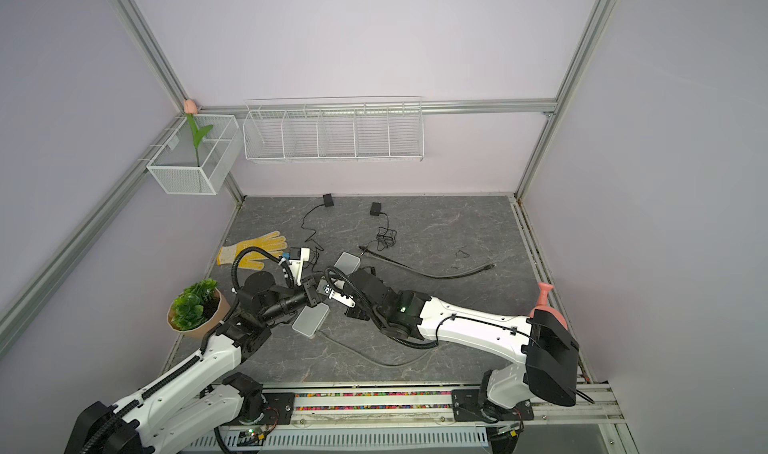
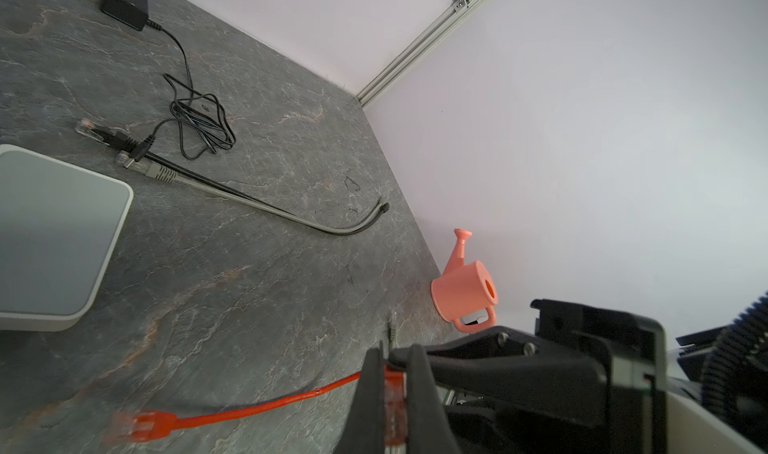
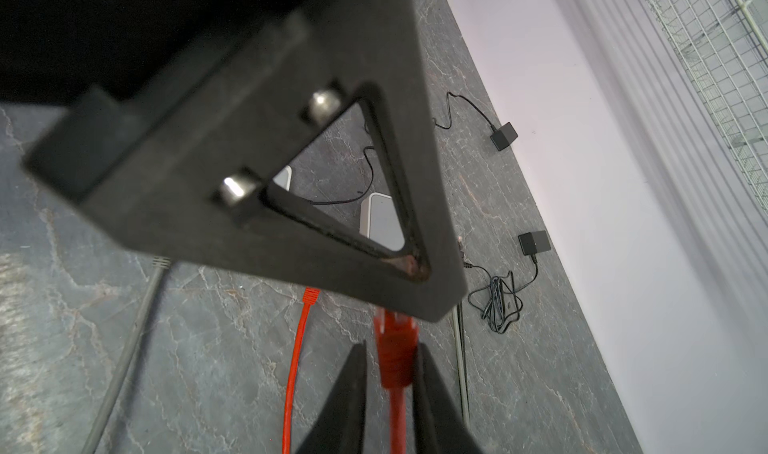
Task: Insert the plug into the switch port
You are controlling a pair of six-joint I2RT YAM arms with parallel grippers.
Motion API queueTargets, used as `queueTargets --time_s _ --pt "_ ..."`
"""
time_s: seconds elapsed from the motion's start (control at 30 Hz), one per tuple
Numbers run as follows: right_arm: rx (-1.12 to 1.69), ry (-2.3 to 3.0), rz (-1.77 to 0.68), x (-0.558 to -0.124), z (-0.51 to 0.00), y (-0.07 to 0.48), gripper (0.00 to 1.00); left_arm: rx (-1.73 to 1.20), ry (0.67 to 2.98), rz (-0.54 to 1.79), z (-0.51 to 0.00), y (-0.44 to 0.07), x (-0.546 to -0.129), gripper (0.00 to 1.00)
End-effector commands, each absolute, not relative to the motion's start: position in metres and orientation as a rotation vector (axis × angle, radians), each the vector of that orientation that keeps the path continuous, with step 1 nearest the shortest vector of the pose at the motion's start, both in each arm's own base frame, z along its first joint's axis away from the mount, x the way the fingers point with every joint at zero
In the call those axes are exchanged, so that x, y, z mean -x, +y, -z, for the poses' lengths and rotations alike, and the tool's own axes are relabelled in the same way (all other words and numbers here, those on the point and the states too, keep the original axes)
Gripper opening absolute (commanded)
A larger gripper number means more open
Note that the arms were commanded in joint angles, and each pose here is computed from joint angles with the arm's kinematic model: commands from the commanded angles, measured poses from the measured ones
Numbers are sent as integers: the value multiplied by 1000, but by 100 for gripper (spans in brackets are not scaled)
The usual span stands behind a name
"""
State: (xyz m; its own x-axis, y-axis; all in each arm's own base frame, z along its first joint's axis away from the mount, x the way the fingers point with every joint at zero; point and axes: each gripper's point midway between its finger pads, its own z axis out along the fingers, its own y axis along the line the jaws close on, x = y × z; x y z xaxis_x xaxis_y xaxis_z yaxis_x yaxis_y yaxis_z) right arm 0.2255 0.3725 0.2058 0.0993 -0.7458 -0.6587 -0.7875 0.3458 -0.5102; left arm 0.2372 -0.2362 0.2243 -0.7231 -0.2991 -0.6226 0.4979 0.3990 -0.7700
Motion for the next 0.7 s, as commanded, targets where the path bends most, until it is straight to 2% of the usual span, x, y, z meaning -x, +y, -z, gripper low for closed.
queueTargets --time_s 0.0,0.43,0.57,0.67 --pt "1424 1641 -114 -220 -208 380 26 -162 1963 1399 -215 -236 -235 0" --pt "1454 1691 -187 -225 -201 382 25 -192 1968 1415 -214 -236 -226 0" --pt "1463 1710 -209 -224 -196 381 11 -179 1979 1405 -211 -235 -228 0" --pt "1449 1721 -221 -223 -195 379 8 -161 1988 1391 -208 -234 -230 0"
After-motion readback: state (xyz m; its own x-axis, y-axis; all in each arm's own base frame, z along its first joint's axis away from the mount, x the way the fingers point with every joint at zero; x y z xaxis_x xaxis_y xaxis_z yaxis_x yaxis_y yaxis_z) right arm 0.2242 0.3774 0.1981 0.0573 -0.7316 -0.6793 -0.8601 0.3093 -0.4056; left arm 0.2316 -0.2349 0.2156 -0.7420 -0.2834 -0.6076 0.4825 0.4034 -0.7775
